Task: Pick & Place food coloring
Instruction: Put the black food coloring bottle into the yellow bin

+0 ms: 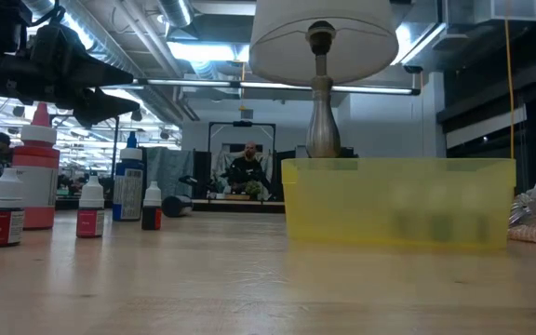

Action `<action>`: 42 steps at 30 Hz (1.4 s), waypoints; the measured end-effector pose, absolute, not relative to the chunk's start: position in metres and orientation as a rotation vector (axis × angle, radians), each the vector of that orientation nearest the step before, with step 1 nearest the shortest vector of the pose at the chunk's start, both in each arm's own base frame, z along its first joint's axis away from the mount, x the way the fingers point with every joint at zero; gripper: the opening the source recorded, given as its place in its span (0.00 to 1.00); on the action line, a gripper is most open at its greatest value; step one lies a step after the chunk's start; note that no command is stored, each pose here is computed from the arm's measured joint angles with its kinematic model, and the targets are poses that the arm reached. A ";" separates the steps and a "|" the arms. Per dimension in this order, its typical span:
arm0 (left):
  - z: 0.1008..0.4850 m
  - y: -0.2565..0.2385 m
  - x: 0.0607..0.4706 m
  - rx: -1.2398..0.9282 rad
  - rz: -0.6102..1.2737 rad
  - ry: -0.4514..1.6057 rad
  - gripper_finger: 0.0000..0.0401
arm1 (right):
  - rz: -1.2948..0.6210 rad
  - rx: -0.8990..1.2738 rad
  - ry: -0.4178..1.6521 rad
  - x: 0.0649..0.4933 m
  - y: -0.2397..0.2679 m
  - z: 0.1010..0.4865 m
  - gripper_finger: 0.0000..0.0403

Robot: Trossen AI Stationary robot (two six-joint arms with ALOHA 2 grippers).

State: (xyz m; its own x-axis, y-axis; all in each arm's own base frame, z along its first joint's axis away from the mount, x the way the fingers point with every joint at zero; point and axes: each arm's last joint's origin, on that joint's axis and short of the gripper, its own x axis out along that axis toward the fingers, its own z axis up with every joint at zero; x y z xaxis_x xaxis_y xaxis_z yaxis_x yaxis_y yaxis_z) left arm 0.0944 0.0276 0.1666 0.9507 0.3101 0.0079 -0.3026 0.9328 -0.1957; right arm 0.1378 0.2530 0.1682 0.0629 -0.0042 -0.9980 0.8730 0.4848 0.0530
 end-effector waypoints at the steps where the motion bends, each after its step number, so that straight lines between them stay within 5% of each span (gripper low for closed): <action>1: 0.167 0.028 0.094 -0.194 0.313 -0.039 0.97 | -0.801 0.843 1.350 0.138 0.253 0.167 0.62; 10: 0.167 0.028 0.094 -0.194 0.313 -0.039 0.97 | -0.795 0.850 1.366 0.137 0.252 0.162 0.58; 28: 0.167 0.028 0.094 -0.194 0.313 -0.039 0.97 | -0.668 0.755 1.416 0.139 0.257 0.171 0.16; 42: 0.167 0.028 0.094 -0.194 0.313 -0.039 0.97 | -0.463 0.358 1.516 0.156 0.256 0.240 0.17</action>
State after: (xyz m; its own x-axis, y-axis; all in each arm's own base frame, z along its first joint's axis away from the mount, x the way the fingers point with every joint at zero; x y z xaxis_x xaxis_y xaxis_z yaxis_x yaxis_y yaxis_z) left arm 0.0944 0.0276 0.1667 0.9507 0.3101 0.0081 -0.3026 0.9328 -0.1957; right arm 0.1560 0.2558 0.2398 -0.0030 -0.0679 -0.9977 0.5012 0.8632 -0.0602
